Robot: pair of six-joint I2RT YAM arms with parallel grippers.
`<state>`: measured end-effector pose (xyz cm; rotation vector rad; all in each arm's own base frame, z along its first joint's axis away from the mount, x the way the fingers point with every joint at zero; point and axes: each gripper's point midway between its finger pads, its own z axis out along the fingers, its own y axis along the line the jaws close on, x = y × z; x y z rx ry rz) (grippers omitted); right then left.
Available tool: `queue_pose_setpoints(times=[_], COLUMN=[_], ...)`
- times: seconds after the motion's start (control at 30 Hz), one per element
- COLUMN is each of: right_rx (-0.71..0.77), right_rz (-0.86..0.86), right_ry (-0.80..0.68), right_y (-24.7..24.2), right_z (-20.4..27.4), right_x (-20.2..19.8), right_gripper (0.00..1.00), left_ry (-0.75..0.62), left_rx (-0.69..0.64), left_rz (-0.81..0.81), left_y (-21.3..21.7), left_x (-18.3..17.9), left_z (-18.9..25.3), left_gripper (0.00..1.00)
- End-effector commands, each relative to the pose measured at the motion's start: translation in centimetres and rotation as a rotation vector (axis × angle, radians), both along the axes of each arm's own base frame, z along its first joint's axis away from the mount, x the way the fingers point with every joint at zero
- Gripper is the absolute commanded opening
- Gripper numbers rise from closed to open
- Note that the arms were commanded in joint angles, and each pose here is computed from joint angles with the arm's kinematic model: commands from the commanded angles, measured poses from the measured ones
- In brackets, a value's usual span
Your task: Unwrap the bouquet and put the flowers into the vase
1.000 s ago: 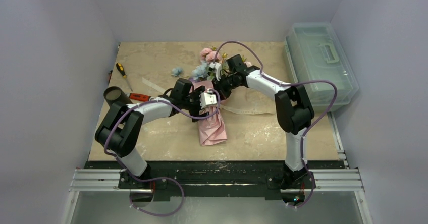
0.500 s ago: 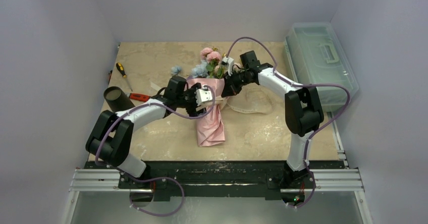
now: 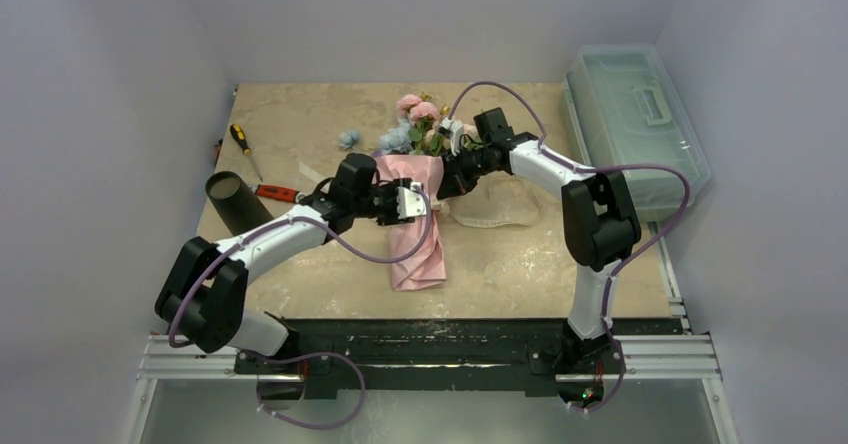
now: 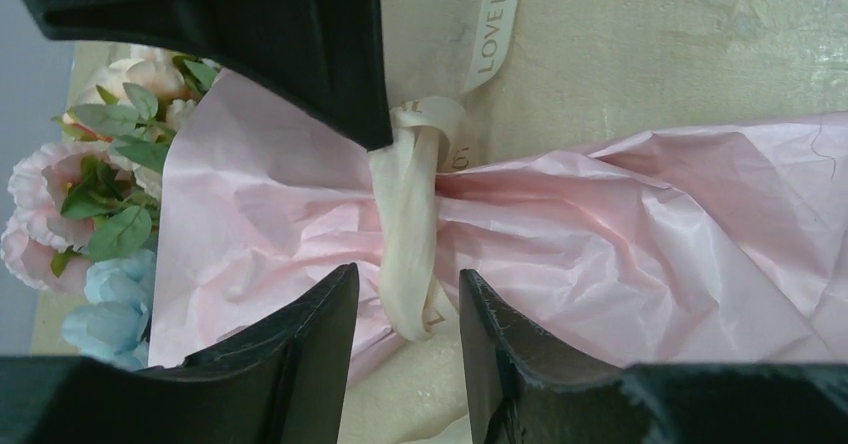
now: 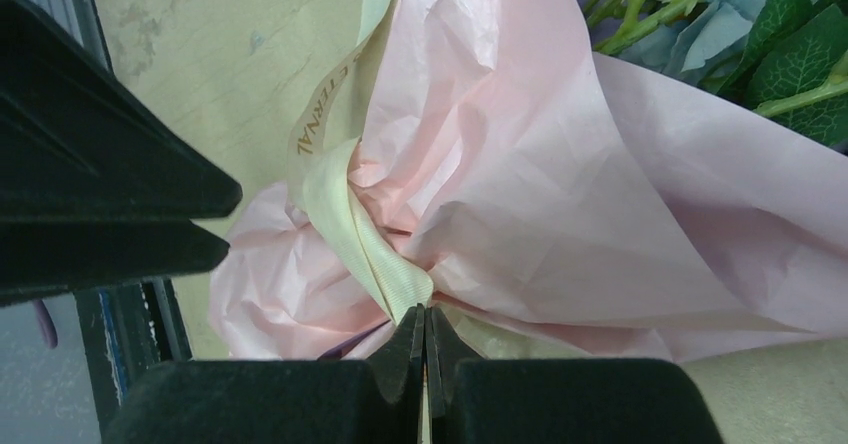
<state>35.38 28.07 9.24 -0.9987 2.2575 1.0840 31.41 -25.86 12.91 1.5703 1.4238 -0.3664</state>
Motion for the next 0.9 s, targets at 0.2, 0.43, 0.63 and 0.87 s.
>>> queue_pose_setpoints(times=[0.2, 0.43, 0.63, 0.87], right_rx=[0.064, 0.064, 0.058, 0.05], right_rz=[-0.002, -0.005, 0.02, 0.027], right_ry=[-0.058, -0.067, -0.056, -0.058], right_y=[0.9, 1.0, 0.9, 0.7], right_z=[3.0, 3.3, 2.9, 2.7], right_x=[0.3, 0.7, 0.4, 0.3], right_gripper=[0.0, 0.0, 0.0, 0.0], left_ry=[-0.076, -0.063, -0.061, -0.073], left_rx=[0.021, 0.03, 0.036, 0.047], left_rz=[-0.047, 0.002, 0.052, 0.143], left_y=[-3.0, -3.2, -2.3, -0.9], left_x=[1.3, 2.4, 2.3, 2.7], left_z=[-0.6, -1.9, -1.9, -2.2], left_gripper=[0.4, 0.36, 0.21, 0.0])
